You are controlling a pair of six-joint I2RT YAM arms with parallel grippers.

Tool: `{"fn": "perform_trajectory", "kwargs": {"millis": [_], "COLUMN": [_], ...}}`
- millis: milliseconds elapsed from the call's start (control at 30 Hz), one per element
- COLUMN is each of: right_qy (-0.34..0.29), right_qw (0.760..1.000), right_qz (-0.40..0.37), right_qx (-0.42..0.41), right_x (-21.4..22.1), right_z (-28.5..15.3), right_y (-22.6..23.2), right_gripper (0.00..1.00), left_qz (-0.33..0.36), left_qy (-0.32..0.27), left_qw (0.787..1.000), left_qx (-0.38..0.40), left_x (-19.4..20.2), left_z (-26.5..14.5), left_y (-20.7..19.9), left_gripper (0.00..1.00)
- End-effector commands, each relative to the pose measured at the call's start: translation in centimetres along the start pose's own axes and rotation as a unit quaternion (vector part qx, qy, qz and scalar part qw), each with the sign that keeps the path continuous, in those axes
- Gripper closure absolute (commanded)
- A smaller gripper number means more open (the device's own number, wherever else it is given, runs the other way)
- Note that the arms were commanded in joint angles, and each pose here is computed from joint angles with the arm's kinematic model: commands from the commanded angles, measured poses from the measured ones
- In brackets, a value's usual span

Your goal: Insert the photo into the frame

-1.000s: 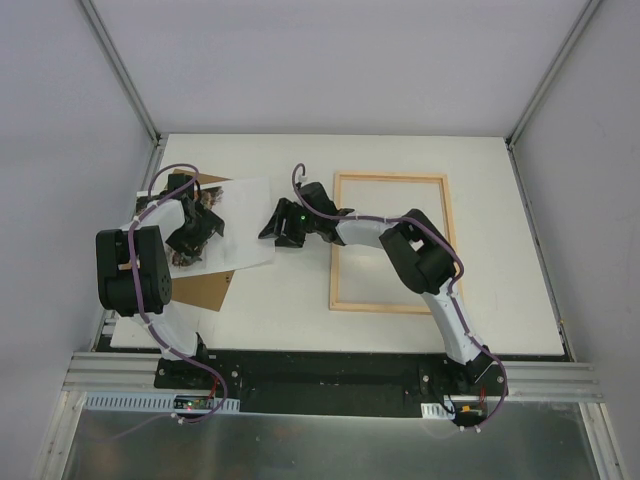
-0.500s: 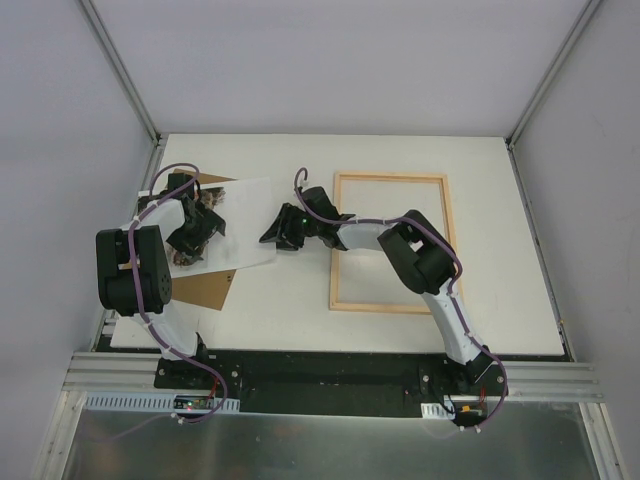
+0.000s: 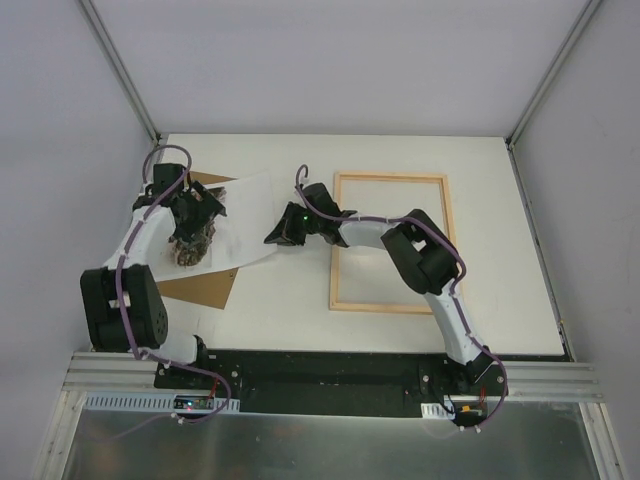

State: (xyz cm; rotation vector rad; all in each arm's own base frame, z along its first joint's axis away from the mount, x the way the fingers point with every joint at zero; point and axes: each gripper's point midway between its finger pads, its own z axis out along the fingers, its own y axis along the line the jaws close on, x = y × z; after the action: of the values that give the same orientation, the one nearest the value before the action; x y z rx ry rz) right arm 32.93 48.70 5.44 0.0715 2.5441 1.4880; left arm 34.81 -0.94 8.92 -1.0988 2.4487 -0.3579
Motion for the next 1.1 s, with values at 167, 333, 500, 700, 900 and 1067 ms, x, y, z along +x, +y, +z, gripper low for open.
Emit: {"fn": "perform_trajectory", "kwargs": {"millis": [167,333,500,700,900,1067], "right_qy": [-0.037,-0.054,-0.072,-0.09,-0.113,-0.121], "right_qw": [0.995,0.995,0.996,0.995,0.992,0.991], "right_qz": [-0.073,-0.076,-0.058,-0.049,-0.047,-0.049], "right_qx": [-0.06,-0.031,-0.012,-0.007,0.009,0.019], "right_x": [-2.6,-3.7,-4.5,-5.3,-5.8,-5.6], "right_z": [-8.7,-13.9,-19.3,-24.3,-28.3,-30.0], "right_y": [11.6,13.9,15.7,17.8,18.9,19.2], "right_gripper": [0.99,0.99,0.99,0.99,0.99,0.99], "left_qz": [0.227,0.348,0.431,0.534,0.589,0.618], "left_qy": [-0.178,-0.253,-0.292,-0.305,-0.304,-0.297], "left_qw": [0.947,0.881,0.805,0.724,0.68,0.642], "left_qx": [0.139,0.197,0.284,0.312,0.313,0.342], "left_x": [-0.8,1.3,4.1,7.9,10.5,12.1], "left_z": [-13.6,-19.0,-23.9,-25.3,-24.7,-25.5], "left_y": [-7.6,-11.0,-14.0,-16.3,-18.2,-19.5], "left_gripper": [0.14,0.18,0.23,0.25,0.25,0.24]}}
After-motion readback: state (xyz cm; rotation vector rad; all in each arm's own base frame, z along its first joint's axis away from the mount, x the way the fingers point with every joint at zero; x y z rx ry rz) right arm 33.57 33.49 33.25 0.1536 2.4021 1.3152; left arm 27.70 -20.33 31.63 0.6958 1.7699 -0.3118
